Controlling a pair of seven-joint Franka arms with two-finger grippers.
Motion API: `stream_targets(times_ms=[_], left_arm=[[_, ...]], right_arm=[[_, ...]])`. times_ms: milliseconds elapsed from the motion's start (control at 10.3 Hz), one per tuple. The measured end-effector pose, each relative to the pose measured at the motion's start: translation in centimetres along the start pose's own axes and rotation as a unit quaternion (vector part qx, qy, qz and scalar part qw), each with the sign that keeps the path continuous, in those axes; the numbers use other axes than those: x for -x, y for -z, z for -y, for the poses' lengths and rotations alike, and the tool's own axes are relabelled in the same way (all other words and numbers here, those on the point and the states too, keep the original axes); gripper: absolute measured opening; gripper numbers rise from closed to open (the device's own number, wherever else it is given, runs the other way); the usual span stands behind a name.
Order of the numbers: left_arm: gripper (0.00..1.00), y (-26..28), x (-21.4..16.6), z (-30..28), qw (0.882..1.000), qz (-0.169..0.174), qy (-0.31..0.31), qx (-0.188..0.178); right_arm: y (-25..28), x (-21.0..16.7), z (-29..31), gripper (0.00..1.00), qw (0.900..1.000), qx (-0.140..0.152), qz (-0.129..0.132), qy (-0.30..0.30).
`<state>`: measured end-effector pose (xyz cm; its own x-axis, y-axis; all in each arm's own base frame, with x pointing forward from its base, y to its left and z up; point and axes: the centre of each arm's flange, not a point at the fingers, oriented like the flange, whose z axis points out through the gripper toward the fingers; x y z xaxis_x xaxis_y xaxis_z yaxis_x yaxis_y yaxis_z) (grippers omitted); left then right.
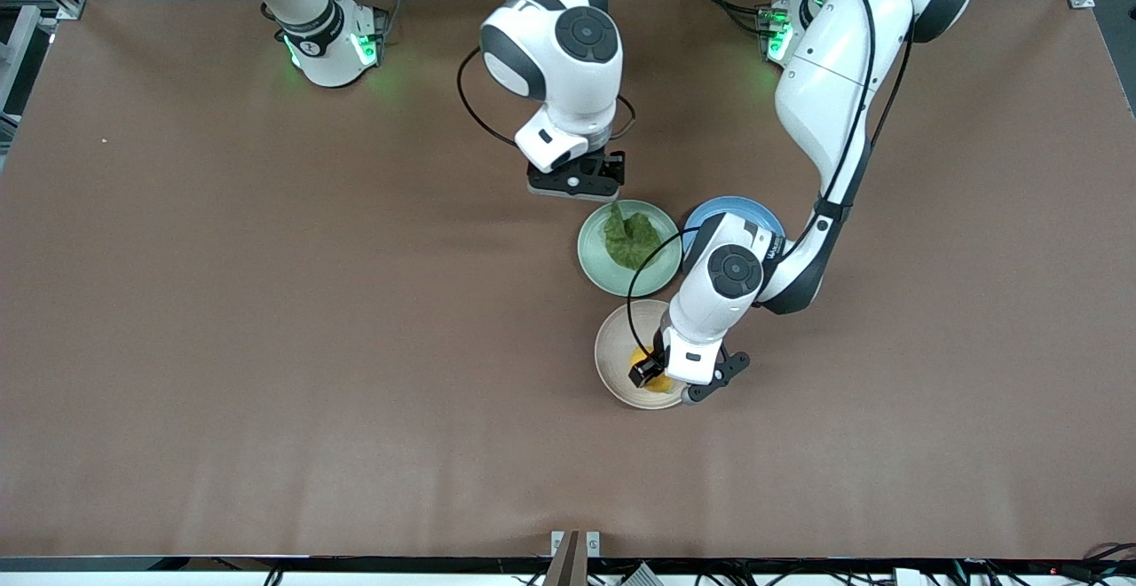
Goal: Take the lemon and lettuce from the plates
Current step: 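Grasp the lemon with the left gripper while the right gripper reaches the lettuce, then grasp the lettuce with the right gripper while the left gripper lifts the lemon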
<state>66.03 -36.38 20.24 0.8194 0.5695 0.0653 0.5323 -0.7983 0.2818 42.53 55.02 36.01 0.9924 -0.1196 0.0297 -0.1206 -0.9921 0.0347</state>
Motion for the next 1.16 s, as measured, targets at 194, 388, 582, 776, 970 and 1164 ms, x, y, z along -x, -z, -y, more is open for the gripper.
stream_targets(times_ms=[194, 388, 582, 776, 970, 1164], left_arm=[[0.67, 0.8, -0.6, -0.5, 1.000, -0.007, 0.002, 0.010], [0.67, 3.0, -2.8, -0.8, 0.999, -0.021, 0.011, 0.024], [0.67, 5.8, -4.9, -0.6, 0.999, -0.028, 0.023, 0.023], [0.67, 8.5, -6.3, -0.2, 0.999, -0.023, 0.030, 0.003], [0.67, 11.4, -6.5, -0.2, 0.999, -0.014, 0.021, -0.021], [0.67, 13.4, -6.0, 0.3, 0.999, -0.003, 0.010, -0.044]], right_arm=[[-1.1, 0.6, 0.9, 1.00, 1.000, -0.003, -0.003, -0.004], [-2.4, 0.5, 1.5, 1.00, 1.000, -0.001, -0.003, -0.008], [-3.8, 0.5, 2.6, 1.00, 1.000, -0.008, -0.008, -0.005], [-5.1, 0.7, 3.6, 1.00, 1.000, -0.022, -0.016, 0.001], [-6.7, 0.8, 4.4, 1.00, 0.999, -0.036, -0.027, 0.005], [-8.8, 0.7, 5.2, 1.00, 0.998, -0.037, -0.043, 0.017]])
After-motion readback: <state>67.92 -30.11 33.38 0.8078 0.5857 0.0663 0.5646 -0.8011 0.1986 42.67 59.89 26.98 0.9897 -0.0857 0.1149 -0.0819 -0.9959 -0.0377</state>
